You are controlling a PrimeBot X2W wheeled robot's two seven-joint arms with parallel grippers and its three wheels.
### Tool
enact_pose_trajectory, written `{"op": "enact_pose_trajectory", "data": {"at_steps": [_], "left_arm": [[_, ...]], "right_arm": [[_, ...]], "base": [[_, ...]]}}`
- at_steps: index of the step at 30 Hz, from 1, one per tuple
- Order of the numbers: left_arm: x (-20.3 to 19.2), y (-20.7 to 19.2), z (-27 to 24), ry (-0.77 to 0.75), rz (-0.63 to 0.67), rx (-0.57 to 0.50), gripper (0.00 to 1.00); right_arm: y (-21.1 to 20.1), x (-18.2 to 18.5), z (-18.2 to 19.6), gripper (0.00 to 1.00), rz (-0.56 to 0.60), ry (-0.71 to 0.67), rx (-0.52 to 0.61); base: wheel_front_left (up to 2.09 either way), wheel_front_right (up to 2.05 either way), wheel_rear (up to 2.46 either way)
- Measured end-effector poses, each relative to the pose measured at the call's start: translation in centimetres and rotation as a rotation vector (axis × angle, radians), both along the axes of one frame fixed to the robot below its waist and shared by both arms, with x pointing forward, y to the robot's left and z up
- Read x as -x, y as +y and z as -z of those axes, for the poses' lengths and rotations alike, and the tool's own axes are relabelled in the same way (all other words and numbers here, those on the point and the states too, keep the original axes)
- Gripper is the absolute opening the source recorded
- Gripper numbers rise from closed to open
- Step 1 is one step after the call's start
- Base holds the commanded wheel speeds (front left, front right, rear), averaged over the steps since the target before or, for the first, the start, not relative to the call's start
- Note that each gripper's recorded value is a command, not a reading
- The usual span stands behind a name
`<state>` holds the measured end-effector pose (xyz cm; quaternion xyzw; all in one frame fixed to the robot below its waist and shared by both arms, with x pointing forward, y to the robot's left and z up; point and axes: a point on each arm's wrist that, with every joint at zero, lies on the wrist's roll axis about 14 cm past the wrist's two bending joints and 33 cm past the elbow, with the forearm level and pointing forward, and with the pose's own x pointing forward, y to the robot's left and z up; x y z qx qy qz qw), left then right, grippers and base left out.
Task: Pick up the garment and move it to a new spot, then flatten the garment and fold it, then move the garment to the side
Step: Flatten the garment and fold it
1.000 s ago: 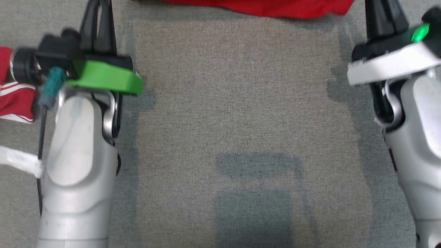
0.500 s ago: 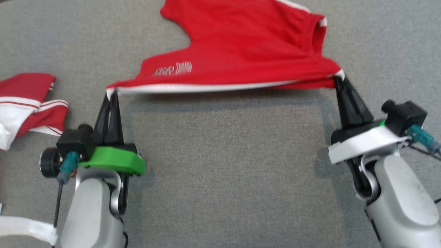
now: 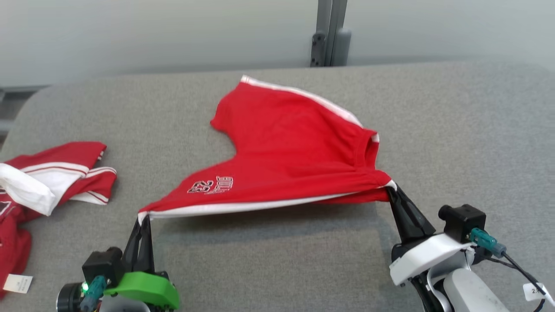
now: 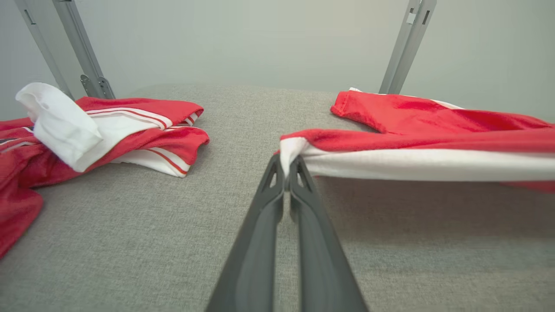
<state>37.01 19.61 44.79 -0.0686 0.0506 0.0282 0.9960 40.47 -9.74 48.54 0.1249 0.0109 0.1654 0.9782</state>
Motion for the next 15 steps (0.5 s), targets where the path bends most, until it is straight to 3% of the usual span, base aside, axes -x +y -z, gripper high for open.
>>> {"op": "enact_pose_trajectory", "data": {"at_steps": [15], "left_arm": [[4.6, 0.0, 0.8, 0.02, -0.02, 0.033, 0.0]], "right_arm": [[0.0, 5.9, 0.1, 0.0, 0.005, 0.014, -0.042]], "base": [[0.0, 0.0, 0.0]]}}
